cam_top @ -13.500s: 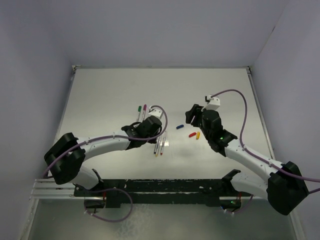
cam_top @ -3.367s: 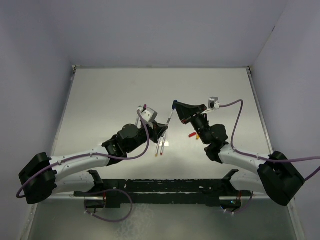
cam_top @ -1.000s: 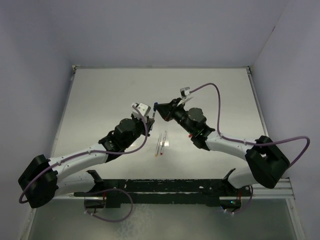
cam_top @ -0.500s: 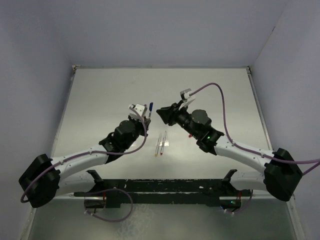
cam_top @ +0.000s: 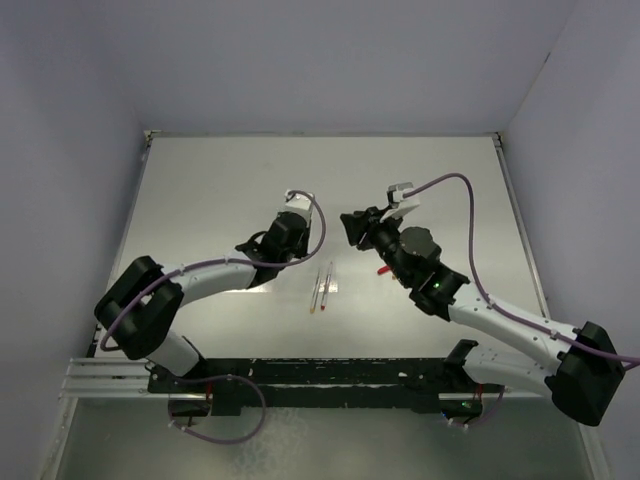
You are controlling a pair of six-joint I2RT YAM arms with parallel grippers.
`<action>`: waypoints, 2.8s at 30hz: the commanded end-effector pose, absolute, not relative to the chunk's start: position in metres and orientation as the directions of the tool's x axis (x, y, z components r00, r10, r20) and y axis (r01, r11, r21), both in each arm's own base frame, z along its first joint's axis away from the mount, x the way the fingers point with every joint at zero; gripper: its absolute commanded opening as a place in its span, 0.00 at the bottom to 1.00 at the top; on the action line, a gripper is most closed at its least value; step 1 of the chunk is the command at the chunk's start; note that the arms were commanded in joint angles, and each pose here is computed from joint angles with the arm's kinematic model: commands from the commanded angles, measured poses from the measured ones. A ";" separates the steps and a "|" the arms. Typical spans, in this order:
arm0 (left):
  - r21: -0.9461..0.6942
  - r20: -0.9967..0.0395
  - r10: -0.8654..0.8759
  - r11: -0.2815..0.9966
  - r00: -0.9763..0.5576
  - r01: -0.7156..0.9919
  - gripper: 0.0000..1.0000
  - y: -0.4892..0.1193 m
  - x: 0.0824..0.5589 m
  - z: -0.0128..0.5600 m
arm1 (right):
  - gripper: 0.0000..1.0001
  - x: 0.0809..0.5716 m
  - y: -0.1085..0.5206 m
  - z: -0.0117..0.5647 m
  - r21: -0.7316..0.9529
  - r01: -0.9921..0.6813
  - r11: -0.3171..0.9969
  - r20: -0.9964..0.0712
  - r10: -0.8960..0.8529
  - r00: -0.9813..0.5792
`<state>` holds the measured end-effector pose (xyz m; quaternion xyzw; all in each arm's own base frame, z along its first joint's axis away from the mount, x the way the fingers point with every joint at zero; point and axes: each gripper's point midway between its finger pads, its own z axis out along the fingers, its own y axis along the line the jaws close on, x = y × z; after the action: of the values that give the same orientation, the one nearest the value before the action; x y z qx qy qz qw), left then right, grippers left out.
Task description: Insert the pens into the pen caps
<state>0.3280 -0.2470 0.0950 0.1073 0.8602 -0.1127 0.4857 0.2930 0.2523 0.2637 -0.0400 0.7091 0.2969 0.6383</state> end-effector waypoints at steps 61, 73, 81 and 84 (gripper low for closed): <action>-0.125 -0.760 0.068 0.961 -0.647 0.248 0.26 -0.259 0.316 0.098 | 0.45 0.316 0.131 0.130 0.388 0.152 0.909 -0.822 0.416 -0.389; -0.148 -0.699 0.149 0.927 -0.699 0.346 0.32 -0.270 0.250 0.073 | 0.53 0.309 0.110 0.110 0.345 0.275 0.897 -0.807 0.433 -0.402; -0.209 -0.687 0.161 0.890 -0.709 0.404 0.43 -0.290 0.242 0.065 | 0.53 0.307 0.110 0.104 0.352 0.270 0.896 -0.804 0.437 -0.403; -0.208 -0.679 0.168 0.890 -0.715 0.407 0.45 -0.294 0.242 0.060 | 0.52 0.306 0.108 0.103 0.344 0.270 0.899 -0.808 0.430 -0.403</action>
<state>0.2408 -0.2750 0.0562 0.1623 0.9161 -0.1396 0.3390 0.3016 0.1141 0.0942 0.1918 0.8483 0.0821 0.4866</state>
